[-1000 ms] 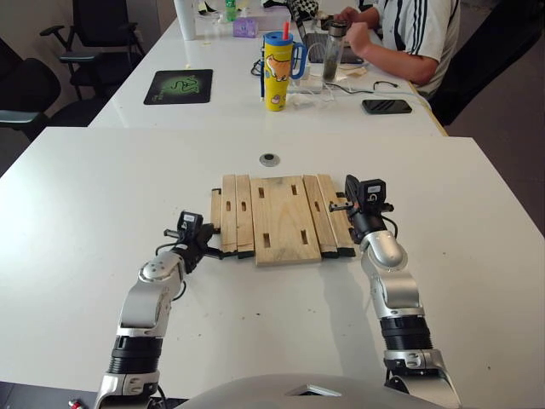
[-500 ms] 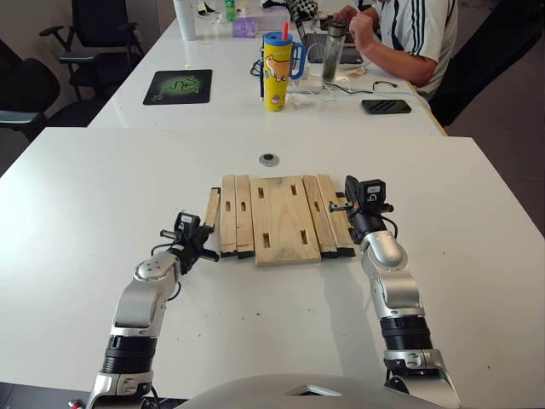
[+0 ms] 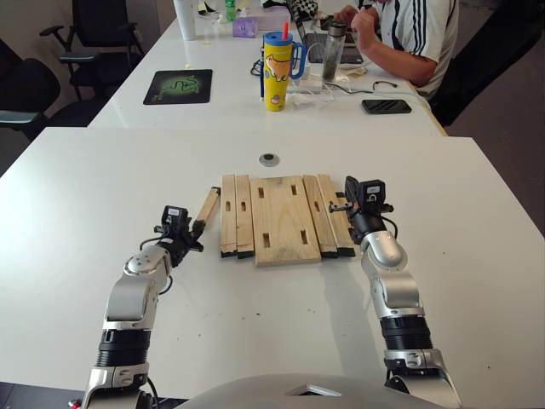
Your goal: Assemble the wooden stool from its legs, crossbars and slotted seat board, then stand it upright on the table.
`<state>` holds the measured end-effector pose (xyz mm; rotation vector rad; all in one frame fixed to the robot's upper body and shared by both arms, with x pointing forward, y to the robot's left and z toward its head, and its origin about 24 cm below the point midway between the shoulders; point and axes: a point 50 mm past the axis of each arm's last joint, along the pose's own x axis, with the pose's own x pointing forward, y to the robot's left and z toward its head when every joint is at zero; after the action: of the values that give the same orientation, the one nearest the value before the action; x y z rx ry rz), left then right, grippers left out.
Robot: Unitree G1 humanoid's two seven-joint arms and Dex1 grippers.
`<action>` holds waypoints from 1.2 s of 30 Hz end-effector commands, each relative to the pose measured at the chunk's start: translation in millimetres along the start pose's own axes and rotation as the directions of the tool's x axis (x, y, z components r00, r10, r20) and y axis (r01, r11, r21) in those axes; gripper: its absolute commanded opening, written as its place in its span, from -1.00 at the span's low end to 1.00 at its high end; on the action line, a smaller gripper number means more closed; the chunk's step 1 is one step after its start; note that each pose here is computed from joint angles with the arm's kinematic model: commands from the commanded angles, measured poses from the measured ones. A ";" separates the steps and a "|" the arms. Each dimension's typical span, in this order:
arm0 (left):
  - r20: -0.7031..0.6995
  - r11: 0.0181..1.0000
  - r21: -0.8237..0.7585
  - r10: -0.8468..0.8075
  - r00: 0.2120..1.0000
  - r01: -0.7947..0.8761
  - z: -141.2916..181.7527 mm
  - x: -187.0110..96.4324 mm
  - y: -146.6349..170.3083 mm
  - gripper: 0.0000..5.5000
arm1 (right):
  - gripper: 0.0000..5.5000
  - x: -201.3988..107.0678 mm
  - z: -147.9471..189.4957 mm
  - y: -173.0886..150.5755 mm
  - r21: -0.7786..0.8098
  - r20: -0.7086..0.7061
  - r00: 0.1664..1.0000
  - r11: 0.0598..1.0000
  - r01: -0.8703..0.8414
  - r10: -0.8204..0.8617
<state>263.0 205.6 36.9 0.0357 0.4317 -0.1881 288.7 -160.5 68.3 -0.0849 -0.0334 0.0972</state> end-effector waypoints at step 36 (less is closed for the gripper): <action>0.034 1.000 0.002 -0.025 0.999 0.024 -0.4 13.7 2.8 -0.52 | -0.92 9.4 10.9 5.1 0.047 0.015 0.996 0.995 -0.088 0.087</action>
<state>273.6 201.4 24.7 0.0235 0.4516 -0.2479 292.2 -157.8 67.7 -0.0820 -0.0242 0.1382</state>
